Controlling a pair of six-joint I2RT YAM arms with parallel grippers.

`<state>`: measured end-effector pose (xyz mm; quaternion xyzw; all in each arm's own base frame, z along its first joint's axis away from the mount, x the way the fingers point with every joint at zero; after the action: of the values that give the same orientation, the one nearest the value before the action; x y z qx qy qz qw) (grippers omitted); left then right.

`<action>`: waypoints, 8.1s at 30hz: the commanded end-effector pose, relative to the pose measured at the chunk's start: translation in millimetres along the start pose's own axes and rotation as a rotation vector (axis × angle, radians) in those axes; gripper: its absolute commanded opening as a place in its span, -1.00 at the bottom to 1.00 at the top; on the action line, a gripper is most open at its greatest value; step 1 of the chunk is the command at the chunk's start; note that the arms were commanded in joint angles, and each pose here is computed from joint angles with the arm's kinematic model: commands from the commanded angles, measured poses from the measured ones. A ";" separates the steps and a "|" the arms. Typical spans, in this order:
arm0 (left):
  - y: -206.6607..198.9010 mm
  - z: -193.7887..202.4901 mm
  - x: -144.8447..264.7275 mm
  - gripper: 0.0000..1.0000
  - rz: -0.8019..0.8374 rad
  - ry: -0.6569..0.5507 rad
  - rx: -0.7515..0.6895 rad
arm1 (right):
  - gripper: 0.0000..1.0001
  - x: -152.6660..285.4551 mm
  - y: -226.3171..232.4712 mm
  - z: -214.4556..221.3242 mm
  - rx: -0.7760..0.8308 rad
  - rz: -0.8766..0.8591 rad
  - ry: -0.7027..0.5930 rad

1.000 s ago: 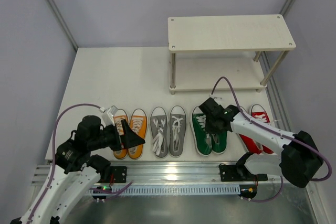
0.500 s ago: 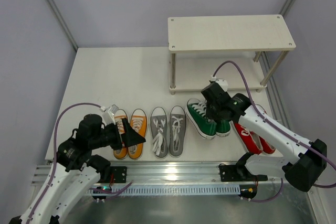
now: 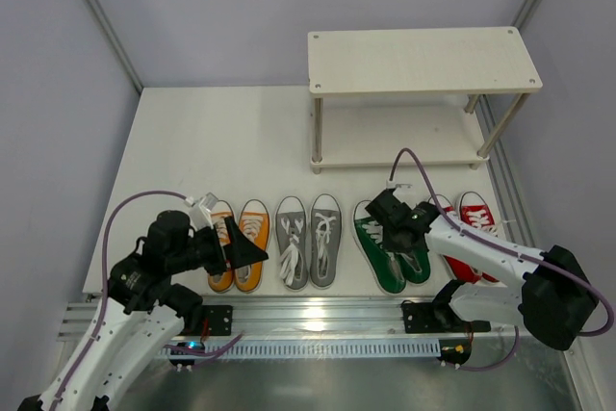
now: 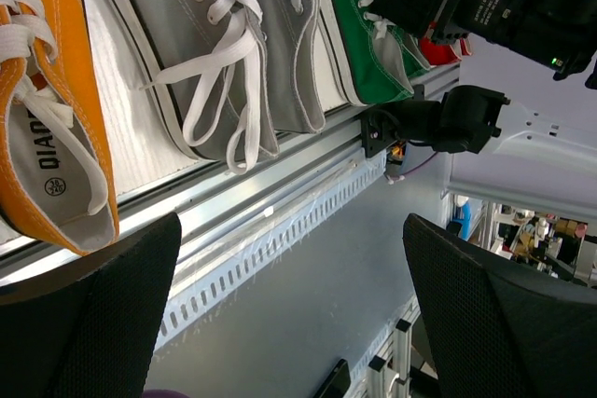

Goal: Place and organize the shoes onto the shoe shelf

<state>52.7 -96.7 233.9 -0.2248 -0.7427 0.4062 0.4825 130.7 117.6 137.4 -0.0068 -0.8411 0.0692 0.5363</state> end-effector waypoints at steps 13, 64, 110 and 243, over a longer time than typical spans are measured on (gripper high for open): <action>2.0 0.9 -0.6 0.96 0.030 -0.020 -0.020 | 0.77 46.4 18.0 -14.1 -0.041 -0.097 -0.023; 11.8 10.1 8.4 0.96 0.040 -0.080 0.006 | -0.92 14.6 -24.5 -33.4 -0.042 -0.047 0.061; -62.7 -40.2 2.0 0.85 0.120 -0.073 -0.161 | -0.92 320.4 -164.9 -295.0 -0.268 0.337 -1.089; -79.2 -62.2 12.9 0.99 0.034 -0.262 -0.205 | -0.80 250.4 -63.6 -262.1 0.060 -0.381 -1.099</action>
<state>110.3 -113.7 310.6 -0.2443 -0.8182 0.3659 0.3702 299.8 93.1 444.1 0.1136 -0.9862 -0.0185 0.1190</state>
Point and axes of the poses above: each gripper's point midway between its finger pads, its own x axis back along the fingers, its own y axis along the line the jaws close on, z = x × y, the point moved 10 cm from there along x, back along the fingers, and after that the axes turned 10 degrees about x, right-handed, at the moved point
